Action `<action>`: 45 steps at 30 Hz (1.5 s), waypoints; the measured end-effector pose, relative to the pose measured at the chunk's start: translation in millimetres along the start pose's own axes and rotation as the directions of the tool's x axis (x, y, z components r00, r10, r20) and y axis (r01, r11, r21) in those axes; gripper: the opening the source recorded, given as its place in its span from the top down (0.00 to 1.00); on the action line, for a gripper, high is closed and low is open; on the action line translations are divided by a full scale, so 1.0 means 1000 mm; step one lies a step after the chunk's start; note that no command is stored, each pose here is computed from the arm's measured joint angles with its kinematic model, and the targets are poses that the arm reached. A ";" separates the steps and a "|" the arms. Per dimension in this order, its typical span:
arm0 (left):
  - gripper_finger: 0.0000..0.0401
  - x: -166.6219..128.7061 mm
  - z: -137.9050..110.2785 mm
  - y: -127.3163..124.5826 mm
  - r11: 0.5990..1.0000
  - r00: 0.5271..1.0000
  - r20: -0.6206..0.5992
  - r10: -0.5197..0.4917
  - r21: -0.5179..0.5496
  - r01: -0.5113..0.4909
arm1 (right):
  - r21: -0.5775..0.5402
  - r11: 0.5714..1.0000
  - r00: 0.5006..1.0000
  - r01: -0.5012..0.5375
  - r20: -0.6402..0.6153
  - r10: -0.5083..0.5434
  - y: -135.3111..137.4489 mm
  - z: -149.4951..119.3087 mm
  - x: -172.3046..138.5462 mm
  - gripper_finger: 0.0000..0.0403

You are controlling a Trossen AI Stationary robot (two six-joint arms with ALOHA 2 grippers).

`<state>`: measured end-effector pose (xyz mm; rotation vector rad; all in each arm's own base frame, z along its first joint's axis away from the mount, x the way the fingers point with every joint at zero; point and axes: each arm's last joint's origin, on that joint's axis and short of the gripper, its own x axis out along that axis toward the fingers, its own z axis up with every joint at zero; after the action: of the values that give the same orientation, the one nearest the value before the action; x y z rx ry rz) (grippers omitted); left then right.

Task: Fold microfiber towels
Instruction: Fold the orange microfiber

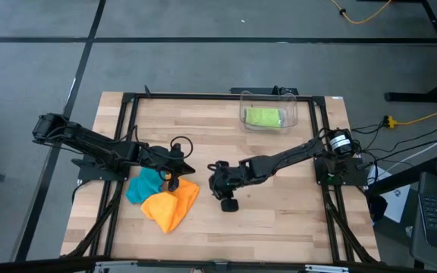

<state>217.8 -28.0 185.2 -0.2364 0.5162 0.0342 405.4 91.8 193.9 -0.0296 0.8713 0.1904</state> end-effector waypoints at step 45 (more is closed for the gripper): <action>0.98 -0.002 -0.010 -0.006 0.989 0.995 -0.052 0.089 -0.111 -0.094 | 0.134 0.991 0.993 0.014 0.115 -0.030 0.001 -0.013 0.071 0.71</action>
<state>211.8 -36.5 178.7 -0.3248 0.5720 0.1477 440.1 102.2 131.7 0.0959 0.7650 0.1120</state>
